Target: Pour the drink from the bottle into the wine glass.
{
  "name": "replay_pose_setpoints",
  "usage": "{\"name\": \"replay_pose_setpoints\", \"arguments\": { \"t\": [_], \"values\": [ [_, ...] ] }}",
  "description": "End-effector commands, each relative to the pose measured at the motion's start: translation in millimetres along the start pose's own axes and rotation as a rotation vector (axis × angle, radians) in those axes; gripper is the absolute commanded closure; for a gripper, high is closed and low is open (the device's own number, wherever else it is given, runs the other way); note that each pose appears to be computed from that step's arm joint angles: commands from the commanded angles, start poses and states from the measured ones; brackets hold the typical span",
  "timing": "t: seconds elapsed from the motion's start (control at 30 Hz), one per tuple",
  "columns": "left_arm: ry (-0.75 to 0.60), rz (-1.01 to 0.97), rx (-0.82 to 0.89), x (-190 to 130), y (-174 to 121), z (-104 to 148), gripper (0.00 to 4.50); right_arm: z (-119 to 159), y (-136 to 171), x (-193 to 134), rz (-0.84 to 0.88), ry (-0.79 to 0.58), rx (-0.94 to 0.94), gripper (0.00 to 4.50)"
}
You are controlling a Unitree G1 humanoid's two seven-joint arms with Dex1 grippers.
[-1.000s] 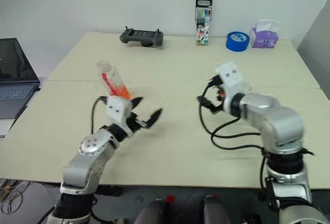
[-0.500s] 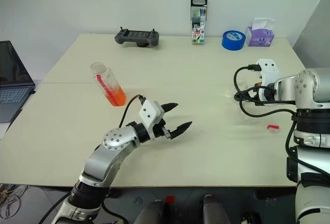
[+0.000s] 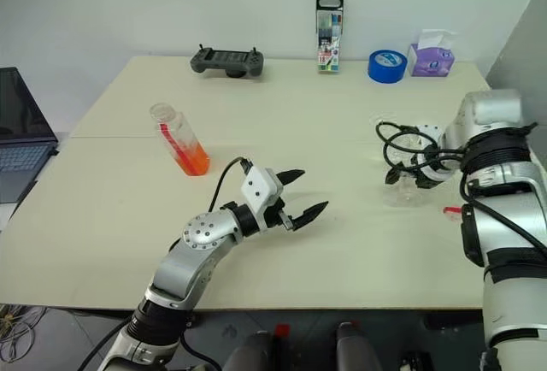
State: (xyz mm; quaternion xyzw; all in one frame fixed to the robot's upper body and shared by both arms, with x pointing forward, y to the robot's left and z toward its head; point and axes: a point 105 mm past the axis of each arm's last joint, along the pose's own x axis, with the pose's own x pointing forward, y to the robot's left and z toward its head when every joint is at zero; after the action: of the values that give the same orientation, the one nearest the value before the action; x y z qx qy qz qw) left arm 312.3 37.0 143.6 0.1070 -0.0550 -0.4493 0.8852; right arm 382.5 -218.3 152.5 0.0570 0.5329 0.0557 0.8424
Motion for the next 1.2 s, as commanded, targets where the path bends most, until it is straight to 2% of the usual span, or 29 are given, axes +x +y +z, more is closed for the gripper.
{"name": "replay_pose_setpoints", "arguments": {
  "t": [0.03,0.43,0.53,0.87,1.0,1.03,1.13,1.2],
  "values": [
    [-0.038,0.019,0.021,-2,-2,10,0.02,15,0,-6,-0.016,-0.06,-0.033,0.0],
    [-0.035,0.047,0.011,-7,-5,9,0.02,31,-22,9,-0.135,-0.159,-0.101,0.0],
    [-0.034,0.048,0.011,-7,-6,9,0.0,35,-18,9,-0.134,-0.175,-0.12,0.54],
    [-0.029,0.055,0.013,-6,-2,9,0.0,56,-3,-7,-0.095,-0.26,-0.2,4.07],
    [-0.025,0.073,0.013,-6,5,9,0.0,71,18,-23,-0.028,-0.322,-0.252,4.15],
    [-0.022,0.084,0.015,-7,8,9,0.0,79,26,-30,-0.013,-0.371,-0.3,4.15],
    [-0.008,0.14,0.035,-12,25,9,0.0,103,85,-57,0.136,-0.6,-0.463,4.15],
    [0.002,0.154,0.048,-15,32,9,0.0,105,106,-64,0.157,-0.713,-0.554,4.15]
  ]
}}
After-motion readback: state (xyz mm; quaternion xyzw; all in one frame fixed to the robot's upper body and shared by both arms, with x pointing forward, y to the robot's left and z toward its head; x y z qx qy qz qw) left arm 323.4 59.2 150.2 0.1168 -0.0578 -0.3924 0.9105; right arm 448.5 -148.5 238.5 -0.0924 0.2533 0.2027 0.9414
